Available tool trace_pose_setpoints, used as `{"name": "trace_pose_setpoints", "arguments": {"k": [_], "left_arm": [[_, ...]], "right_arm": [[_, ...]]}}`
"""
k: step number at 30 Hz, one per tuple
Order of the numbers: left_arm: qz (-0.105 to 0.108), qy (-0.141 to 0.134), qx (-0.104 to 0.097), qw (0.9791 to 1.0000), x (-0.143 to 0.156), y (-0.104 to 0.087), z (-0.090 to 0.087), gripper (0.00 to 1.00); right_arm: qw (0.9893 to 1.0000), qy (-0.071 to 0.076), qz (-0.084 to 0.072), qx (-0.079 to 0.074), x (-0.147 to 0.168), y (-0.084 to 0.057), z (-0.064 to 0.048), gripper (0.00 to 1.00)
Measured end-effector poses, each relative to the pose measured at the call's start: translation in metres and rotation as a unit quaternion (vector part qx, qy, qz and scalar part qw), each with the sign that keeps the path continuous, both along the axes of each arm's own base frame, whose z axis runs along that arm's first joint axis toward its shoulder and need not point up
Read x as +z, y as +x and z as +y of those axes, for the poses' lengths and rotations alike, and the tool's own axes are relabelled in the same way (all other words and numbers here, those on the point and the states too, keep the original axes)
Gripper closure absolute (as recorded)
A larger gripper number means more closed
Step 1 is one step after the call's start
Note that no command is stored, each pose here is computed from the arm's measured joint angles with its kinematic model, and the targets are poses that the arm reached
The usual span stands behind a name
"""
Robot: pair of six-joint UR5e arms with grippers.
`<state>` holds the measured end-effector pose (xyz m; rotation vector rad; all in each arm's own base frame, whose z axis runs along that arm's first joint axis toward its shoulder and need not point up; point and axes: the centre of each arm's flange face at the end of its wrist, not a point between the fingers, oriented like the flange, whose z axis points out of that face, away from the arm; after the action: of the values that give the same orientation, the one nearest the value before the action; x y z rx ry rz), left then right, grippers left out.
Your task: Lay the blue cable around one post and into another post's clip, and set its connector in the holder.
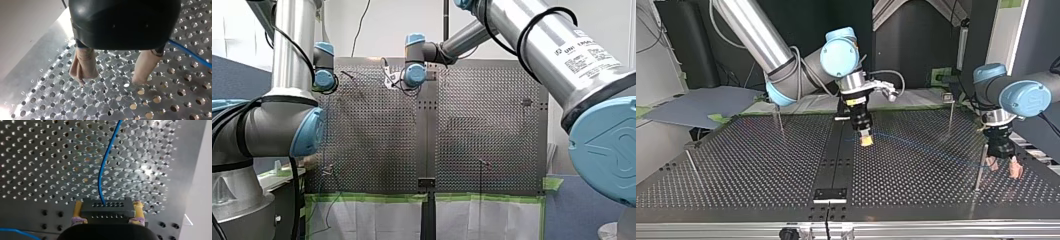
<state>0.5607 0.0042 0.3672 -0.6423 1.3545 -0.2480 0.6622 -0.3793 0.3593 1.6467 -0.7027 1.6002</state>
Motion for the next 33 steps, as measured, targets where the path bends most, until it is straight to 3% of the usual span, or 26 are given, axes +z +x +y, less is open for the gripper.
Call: {"name": "trace_pose_setpoints", "arguments": {"k": [4,10,19,25,29,33], "left_arm": [[-0.001,-0.002,0.0,1.0,0.0,0.0,0.0,0.0],[-0.003,-0.011,0.0,0.9999,-0.001,0.0,0.0,0.0],[-0.006,-0.019,-0.001,0.9998,-0.001,0.0,0.002,0.0],[-0.007,-0.023,-0.003,0.9997,-0.001,0.0,0.002,0.0],[-0.008,-0.026,-0.003,0.9996,0.0,0.0,0.003,0.0],[-0.008,-0.027,-0.004,0.9996,0.0,0.0,0.001,0.0]], "right_arm": [[1.0,0.007,-0.004,-0.006,-0.015,-0.005,-0.003,1.0],[0.9991,0.02,-0.02,-0.032,-0.041,-0.018,-0.013,1.0],[0.9957,0.026,-0.032,-0.082,-0.076,-0.042,-0.029,1.0],[0.992,0.034,-0.047,-0.113,-0.099,-0.056,-0.032,1.0],[0.9882,0.04,-0.06,-0.135,-0.114,-0.067,-0.034,1.0],[0.9844,0.04,-0.062,-0.16,-0.13,-0.08,-0.037,1.0]]}}
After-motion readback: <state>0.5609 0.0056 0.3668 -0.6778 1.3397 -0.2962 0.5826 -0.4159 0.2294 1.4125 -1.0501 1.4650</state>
